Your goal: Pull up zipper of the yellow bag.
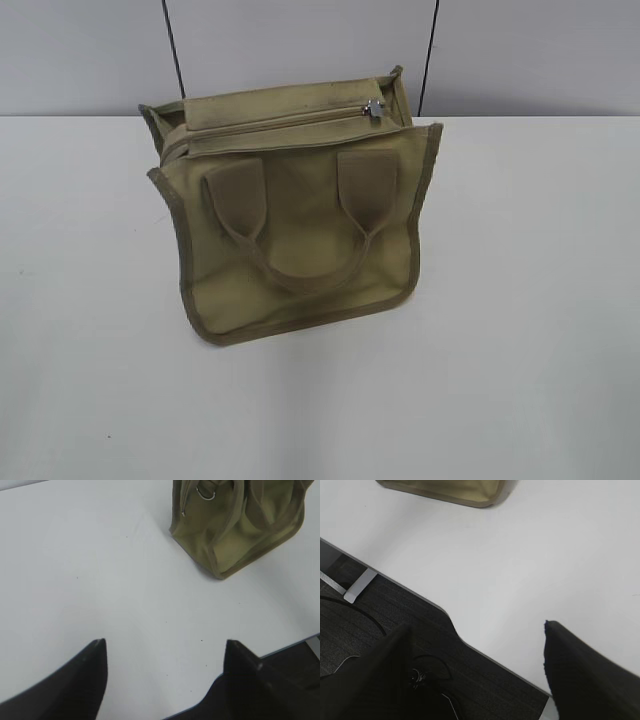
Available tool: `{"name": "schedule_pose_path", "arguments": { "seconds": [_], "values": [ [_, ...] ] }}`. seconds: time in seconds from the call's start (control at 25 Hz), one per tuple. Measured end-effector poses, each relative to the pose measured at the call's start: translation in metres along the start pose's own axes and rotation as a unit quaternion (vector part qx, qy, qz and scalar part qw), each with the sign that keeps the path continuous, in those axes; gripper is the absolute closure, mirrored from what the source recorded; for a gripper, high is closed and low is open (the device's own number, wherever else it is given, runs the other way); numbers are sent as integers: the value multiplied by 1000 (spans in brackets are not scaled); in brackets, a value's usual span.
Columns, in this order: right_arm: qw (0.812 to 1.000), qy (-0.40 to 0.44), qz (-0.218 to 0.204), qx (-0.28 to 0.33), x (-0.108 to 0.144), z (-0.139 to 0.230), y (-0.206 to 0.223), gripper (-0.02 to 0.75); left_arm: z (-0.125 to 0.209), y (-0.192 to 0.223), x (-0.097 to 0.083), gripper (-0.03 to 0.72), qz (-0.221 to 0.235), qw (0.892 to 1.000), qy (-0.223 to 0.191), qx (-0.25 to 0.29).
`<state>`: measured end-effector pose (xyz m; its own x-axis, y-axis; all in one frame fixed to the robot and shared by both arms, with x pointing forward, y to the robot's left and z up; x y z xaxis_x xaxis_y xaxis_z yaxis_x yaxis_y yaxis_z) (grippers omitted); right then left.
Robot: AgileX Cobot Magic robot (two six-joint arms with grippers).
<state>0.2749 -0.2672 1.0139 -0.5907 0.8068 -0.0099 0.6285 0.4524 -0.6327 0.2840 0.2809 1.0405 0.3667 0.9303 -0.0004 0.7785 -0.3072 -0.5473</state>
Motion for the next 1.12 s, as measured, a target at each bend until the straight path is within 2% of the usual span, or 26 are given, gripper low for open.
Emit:
{"name": "schedule_pose_path", "arguments": {
  "seconds": [0.24,0.64,0.76,0.88,1.12],
  "values": [
    [1000,0,0,0,0,0,0,142,0,0,0,201,1,1000,1,0],
    [1000,9,9,0,-1,-1,0,142,0,0,0,211,-1,1000,0,-2],
    [998,48,46,-1,-5,-1,1,142,1,-4,2,212,-26,999,-15,-15],
    [990,98,96,-9,-10,-1,0,142,3,-10,6,214,-73,996,-42,-36],
    [968,154,188,-66,-11,3,-13,142,8,-22,7,214,-143,984,-74,-75]
  ]
}}
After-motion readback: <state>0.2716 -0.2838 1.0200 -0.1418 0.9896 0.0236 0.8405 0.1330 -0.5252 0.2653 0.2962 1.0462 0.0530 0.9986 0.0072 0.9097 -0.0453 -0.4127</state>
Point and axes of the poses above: a point on each arm's last joint axis where the gripper is mounted, y pointing out along that axis toward the gripper, x along the wrist's bending axis when the last joint is at zero, z = x × y, the point moved 4 cm from there along y, pointing out along that axis toward the gripper, and after that the axes turned 3 degrees about -y, right-handed, at the moved point
